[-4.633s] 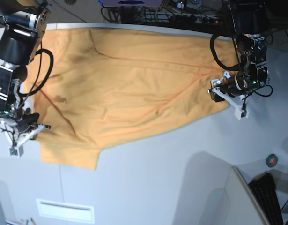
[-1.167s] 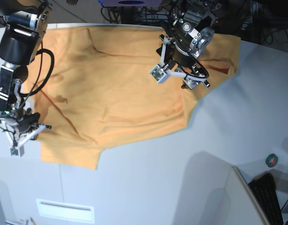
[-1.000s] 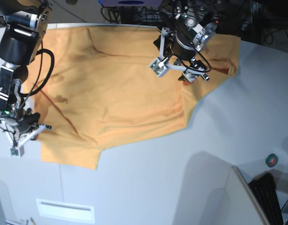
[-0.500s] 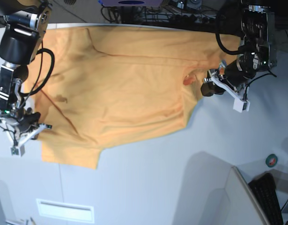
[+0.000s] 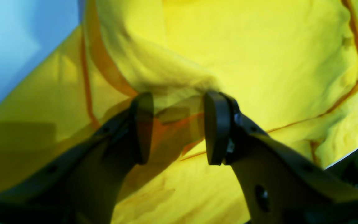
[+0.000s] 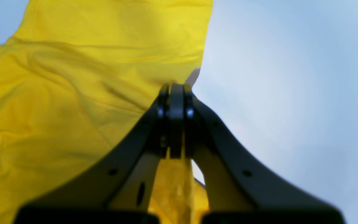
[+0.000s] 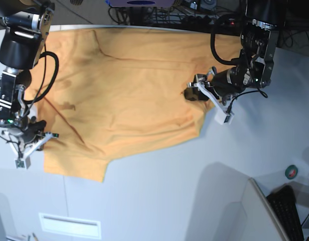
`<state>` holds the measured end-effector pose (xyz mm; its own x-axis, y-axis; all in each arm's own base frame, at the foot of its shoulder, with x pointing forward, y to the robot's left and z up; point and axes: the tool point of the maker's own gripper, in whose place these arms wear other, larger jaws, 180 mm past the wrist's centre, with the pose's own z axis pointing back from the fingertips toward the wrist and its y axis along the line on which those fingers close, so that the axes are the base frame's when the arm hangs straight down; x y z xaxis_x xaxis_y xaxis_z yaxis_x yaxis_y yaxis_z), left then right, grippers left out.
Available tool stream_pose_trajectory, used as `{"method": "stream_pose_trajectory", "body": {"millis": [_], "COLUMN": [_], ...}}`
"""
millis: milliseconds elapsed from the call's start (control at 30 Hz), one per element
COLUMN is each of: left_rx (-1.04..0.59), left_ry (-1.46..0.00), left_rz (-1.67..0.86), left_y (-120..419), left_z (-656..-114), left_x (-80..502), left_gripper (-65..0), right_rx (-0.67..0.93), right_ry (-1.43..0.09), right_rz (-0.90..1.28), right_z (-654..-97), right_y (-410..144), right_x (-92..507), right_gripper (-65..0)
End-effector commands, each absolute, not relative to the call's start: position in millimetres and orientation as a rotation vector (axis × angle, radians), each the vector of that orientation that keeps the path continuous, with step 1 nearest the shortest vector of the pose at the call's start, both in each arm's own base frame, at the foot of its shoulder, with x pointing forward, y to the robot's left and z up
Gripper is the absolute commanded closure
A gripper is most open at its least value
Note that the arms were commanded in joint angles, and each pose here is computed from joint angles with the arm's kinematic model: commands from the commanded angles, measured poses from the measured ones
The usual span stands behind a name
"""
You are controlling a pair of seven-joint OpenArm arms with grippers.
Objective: Layout the t-shirt on the table in an organized manner, then fold the t-shirt properly
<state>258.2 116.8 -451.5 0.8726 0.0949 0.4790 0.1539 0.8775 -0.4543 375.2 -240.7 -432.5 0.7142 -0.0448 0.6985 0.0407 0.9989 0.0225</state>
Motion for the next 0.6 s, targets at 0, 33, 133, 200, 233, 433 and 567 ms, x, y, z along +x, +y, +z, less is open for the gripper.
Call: {"method": "stream_pose_trajectory", "body": {"millis": [0, 33, 133, 200, 233, 433, 567], "left_rx": [-0.519, -0.521, -0.535, -0.547, -0.55, -0.554, -0.526], "left_ry": [-0.549, -0.535, -0.48, -0.465, -0.46, -0.475, -0.493], "left_rz": [-0.054, -0.06, -0.089, -0.1, -0.109, -0.125, -0.149], "left_y": [112.4, 109.9, 94.7, 85.6, 82.5, 81.1, 94.5], "left_z": [-441.8, -445.6, -459.6, -463.0, -463.4, -456.8, -449.1], "left_x": [269.8, 269.0, 265.6, 263.4, 261.7, 261.6, 259.0], "left_gripper": [-25.2, -25.2, -25.2, -25.2, -25.2, -25.2, -25.2], "right_rx": [-0.003, -0.003, 0.004, 0.007, 0.008, 0.009, 0.009], "right_ry": [-0.839, -0.839, -0.818, -0.808, -0.806, -0.799, -0.802], "right_rz": [-0.05, -0.05, -0.055, -0.058, -0.058, -0.059, -0.059], "right_z": [-413.2, -413.2, -420.6, -424.1, -424.6, -427.3, -426.5], "right_y": [-247.1, -247.1, -246.8, -246.4, -246.3, -246.1, -246.1], "right_x": [390.6, 390.6, 388.3, 387.1, 386.8, 384.8, 385.6], "right_gripper": [0.0, 0.0, 0.0, 0.0, 0.0, 0.0, 0.0]}}
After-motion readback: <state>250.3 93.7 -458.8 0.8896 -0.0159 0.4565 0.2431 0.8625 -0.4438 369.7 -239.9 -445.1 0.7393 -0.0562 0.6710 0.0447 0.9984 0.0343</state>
